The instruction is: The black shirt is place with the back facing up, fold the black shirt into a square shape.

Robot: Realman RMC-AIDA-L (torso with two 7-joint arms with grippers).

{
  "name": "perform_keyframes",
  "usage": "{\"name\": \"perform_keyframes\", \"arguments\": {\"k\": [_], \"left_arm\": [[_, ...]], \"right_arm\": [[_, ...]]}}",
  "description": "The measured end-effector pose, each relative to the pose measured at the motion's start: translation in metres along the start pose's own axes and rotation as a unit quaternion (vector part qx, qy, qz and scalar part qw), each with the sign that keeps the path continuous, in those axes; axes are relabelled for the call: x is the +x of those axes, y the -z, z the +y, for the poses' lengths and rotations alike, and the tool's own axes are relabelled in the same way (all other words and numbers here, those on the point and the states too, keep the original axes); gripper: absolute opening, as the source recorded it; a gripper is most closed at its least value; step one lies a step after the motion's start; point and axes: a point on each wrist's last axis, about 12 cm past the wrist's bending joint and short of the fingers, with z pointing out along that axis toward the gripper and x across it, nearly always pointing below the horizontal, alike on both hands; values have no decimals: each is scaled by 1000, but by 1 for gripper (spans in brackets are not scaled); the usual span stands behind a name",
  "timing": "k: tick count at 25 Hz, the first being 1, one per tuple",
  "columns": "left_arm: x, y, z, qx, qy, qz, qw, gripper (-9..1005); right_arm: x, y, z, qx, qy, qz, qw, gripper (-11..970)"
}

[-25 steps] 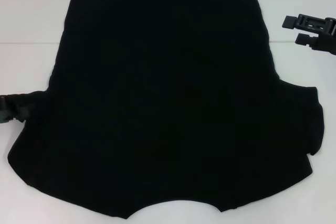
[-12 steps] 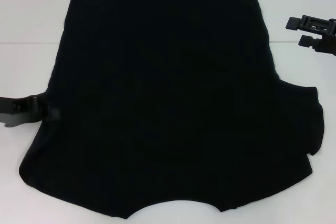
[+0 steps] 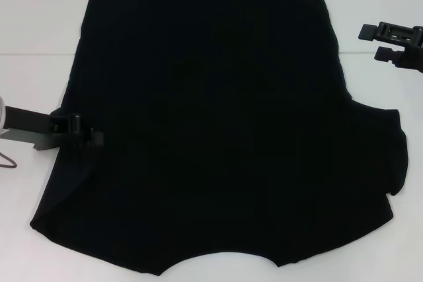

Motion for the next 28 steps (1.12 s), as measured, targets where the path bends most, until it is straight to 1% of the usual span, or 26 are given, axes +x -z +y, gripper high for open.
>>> {"name": "perform_keyframes", "arguments": {"k": [6,13,16,21,28], "left_arm": [[-2,-7,-6,-7,-3,6,1000,4],[-2,-12,-9,-12,-8,13,1000,5],[-4,-13,-10,-17,-18,20,999,8],[-7,-16,-14,-40,-50,39,997,13],[-11,-20,-19,-48,-72,50,995,15]], "right_arm": [[1,0,0,0,0,1,1000,877],[1,1,-1,1,0,2,1000,875],[2,1,-1,0,1,3,1000,874],[2,2,-1,1,1,3,1000,873],[2,2,-2,1,1,4,1000,871]]}}
